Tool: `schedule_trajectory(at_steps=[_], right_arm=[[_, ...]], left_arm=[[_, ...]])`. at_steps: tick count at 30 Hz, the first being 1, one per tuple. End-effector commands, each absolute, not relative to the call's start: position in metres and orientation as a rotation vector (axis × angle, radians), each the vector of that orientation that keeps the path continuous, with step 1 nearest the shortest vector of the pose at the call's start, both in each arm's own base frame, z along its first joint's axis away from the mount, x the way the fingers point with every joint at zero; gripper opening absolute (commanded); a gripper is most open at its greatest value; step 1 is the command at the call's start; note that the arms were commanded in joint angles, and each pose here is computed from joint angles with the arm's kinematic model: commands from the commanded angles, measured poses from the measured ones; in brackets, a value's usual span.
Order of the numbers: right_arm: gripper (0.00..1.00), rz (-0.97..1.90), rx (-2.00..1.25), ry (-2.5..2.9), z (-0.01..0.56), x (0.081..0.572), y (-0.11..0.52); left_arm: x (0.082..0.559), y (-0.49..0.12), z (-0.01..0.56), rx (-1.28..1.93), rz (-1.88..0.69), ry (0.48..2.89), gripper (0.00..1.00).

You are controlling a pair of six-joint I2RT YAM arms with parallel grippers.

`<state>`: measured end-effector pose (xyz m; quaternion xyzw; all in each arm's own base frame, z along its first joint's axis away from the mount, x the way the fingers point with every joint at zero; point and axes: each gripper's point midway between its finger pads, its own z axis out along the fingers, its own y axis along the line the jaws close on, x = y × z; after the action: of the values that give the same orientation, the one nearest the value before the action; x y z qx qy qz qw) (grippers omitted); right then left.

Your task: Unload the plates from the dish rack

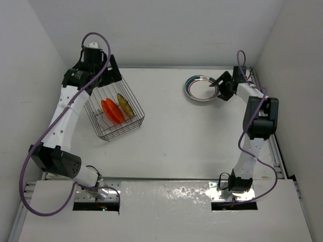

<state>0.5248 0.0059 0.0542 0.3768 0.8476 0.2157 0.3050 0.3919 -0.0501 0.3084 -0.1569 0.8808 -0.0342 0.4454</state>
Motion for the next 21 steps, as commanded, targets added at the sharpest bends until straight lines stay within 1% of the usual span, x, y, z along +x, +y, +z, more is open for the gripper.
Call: schedule_trajectory(at_steps=[1,2,3,5,7,8,11,12,14,15,16,17,18,19,20,21], right_arm=[[0.82,0.615,0.824,2.301,0.079,0.537,0.020],[0.92,0.589,0.813,2.359,0.071,0.526,0.021],[0.99,0.551,0.820,2.383,0.070,0.520,0.020],[0.99,0.468,0.810,2.468,0.063,0.499,0.017],[0.99,0.341,0.753,2.487,0.070,0.490,0.010],[0.99,0.272,0.767,2.540,0.068,0.475,0.006],[0.99,0.174,0.668,2.561,0.084,0.463,0.010],[0.99,0.177,0.580,2.554,0.094,0.457,0.026],[0.99,0.233,0.453,2.483,0.115,0.463,0.052],[0.99,0.292,0.322,2.471,0.120,0.458,0.083],[0.99,0.428,0.165,2.386,0.152,0.457,0.130],[0.99,0.490,0.067,2.348,0.168,0.453,0.159],[0.99,0.515,-0.052,2.305,0.185,0.450,0.183],[0.99,0.550,-0.213,2.299,0.192,0.431,0.232],[0.99,0.559,-0.323,2.232,0.216,0.430,0.257],[0.99,0.572,-0.391,2.220,0.221,0.422,0.279]], left_arm=[[0.380,-0.045,0.305,-0.363,-0.037,2.218,1.00],[0.377,-0.042,0.300,-0.372,-0.012,2.236,1.00],[0.377,-0.039,0.296,-0.381,0.005,2.247,1.00],[0.374,-0.034,0.289,-0.398,0.054,2.271,1.00],[0.374,-0.031,0.281,-0.410,0.100,2.296,1.00],[0.371,-0.025,0.279,-0.439,0.153,2.305,1.00],[0.367,-0.010,0.273,-0.513,0.263,2.304,1.00],[0.364,-0.007,0.275,-0.543,0.275,2.286,1.00],[0.359,0.001,0.273,-0.584,0.320,2.264,1.00],[0.357,0.002,0.274,-0.594,0.317,2.256,1.00],[0.355,0.005,0.269,-0.614,0.339,2.259,1.00],[0.351,0.008,0.268,-0.645,0.361,2.254,1.00],[0.348,0.012,0.268,-0.709,0.376,2.229,1.00],[0.339,0.023,0.271,-0.753,0.444,2.198,1.00],[0.334,0.028,0.272,-0.802,0.469,2.170,1.00],[0.326,0.036,0.272,-0.882,0.497,2.130,1.00]])
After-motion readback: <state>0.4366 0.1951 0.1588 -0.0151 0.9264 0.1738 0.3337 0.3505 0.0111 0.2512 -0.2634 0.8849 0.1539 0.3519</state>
